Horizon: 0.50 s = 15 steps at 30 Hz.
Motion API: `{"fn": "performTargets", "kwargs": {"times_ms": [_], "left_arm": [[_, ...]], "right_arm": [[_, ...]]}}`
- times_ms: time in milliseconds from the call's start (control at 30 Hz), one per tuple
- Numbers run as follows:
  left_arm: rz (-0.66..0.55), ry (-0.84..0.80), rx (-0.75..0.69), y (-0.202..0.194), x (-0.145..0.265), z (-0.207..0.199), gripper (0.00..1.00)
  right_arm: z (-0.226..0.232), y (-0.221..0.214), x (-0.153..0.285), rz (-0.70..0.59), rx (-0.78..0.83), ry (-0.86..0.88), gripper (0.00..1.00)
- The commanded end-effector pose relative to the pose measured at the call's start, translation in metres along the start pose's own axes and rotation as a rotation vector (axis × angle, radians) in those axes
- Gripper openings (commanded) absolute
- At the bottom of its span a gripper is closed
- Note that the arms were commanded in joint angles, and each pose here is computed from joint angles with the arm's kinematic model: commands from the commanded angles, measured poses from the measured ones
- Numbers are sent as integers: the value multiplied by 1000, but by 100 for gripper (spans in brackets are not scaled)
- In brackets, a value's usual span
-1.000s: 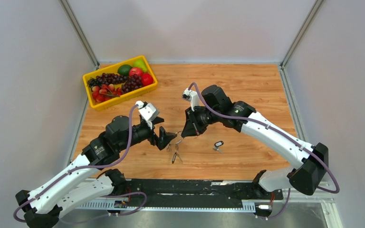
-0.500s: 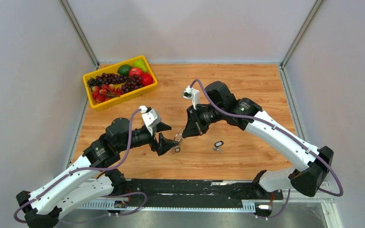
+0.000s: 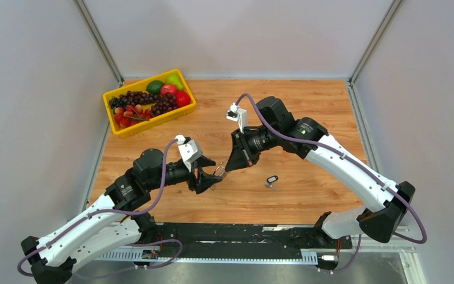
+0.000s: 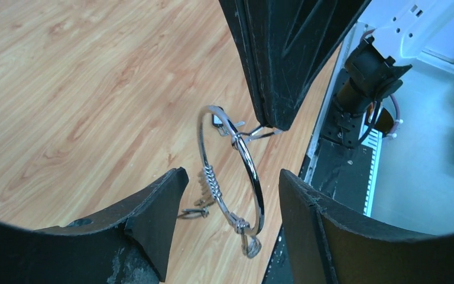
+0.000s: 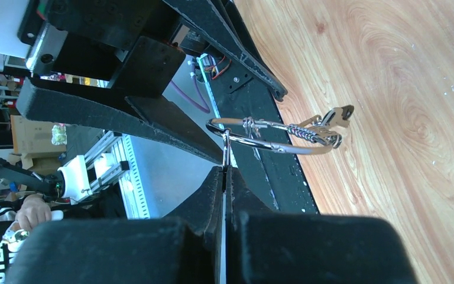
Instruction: Put the keys on the keyring
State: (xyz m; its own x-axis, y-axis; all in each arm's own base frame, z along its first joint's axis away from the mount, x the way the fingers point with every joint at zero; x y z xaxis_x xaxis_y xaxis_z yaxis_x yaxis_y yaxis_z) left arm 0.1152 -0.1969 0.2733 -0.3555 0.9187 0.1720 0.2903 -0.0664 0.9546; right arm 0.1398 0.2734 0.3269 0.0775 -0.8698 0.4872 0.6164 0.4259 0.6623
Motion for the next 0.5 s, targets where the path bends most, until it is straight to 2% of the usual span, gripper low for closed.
{"fn": "performTargets", "kwargs": {"times_ms": [0, 233, 467], "left_arm": [[-75, 16, -51, 13, -1, 1, 67], [-129, 61, -63, 19, 2, 5, 65], [-132, 59, -71, 16, 1, 6, 66]], "right_arm": [[14, 8, 3, -8, -5, 45, 0], [15, 7, -4, 16, -28, 64, 0], [22, 12, -7, 28, -58, 101, 0]]}}
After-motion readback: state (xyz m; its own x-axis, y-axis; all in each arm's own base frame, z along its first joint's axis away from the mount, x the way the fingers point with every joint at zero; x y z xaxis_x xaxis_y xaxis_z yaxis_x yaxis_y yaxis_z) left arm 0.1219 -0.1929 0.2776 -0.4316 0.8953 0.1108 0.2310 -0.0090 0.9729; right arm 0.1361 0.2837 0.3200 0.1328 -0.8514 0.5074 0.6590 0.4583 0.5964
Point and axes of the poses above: each gripper's point midway between its finger pads, its own x axis back along the fingers, its own z axis along the line the jaws close on, y = z × x, the point moved 6 cm from there along x, back along the fingers, and after that the axes turned 6 degrees about x, right-handed, at the moved point
